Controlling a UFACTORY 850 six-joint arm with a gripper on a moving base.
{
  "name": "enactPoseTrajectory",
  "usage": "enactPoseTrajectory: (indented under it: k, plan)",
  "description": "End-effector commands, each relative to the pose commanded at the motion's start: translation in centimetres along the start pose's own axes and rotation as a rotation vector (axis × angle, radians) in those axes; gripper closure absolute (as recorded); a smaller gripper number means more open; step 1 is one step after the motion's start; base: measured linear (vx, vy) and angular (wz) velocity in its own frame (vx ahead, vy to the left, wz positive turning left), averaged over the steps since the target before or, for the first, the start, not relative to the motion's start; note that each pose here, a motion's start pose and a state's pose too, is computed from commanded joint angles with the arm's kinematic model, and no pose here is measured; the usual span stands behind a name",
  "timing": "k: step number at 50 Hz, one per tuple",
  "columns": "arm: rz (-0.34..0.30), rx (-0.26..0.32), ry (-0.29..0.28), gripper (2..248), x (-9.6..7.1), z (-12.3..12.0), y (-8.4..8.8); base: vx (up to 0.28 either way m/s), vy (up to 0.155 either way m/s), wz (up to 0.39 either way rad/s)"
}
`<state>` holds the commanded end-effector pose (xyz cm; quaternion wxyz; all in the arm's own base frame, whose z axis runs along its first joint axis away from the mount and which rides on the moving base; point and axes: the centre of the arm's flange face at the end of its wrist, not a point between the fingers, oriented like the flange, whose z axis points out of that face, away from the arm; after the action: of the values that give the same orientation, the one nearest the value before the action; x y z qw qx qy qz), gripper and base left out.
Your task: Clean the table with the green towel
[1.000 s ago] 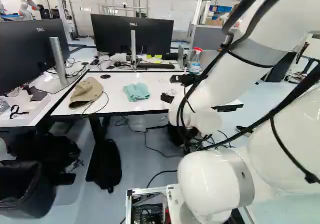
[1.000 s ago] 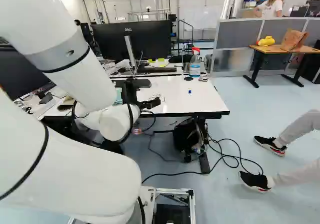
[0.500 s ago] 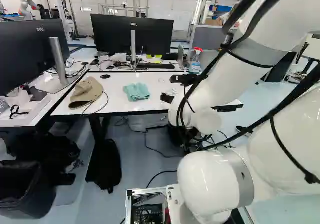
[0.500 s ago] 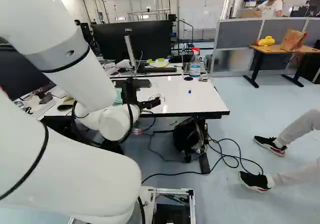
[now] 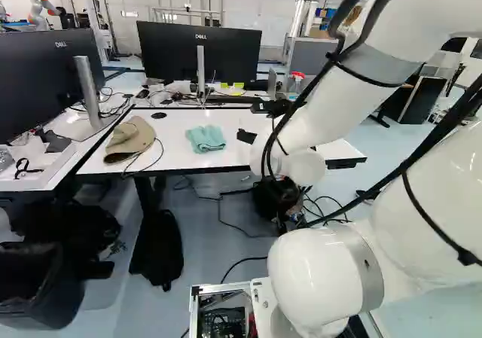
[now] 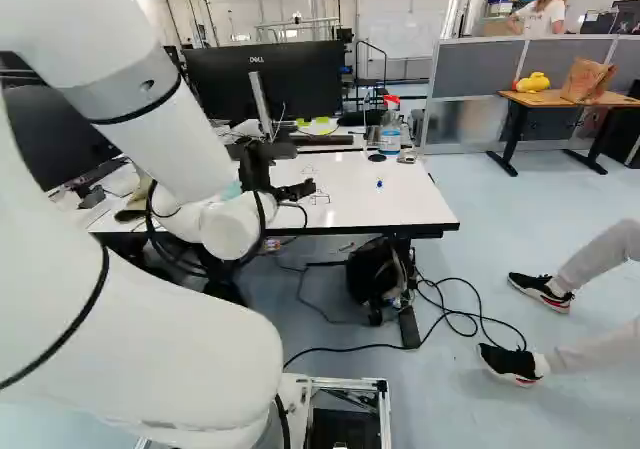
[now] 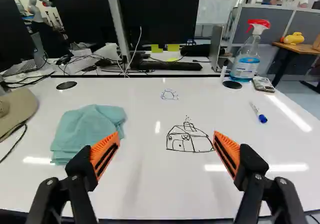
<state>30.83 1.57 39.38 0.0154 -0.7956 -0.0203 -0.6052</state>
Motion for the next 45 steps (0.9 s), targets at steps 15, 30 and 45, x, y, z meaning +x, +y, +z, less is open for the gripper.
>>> enactPoseTrajectory:
  k: [15, 30, 45]
  plan:
    - [-0.012, 0.048, 0.035, 3, 2.1, 1.6, -1.6, 0.000, 0.000, 0.000]
    - [-0.024, 0.092, 0.034, 3, 3.1, 3.7, -3.4, 0.000, 0.000, 0.000]
    - [-0.036, 0.137, 0.030, 3, 3.8, 5.6, -5.3, 0.000, 0.000, 0.000]
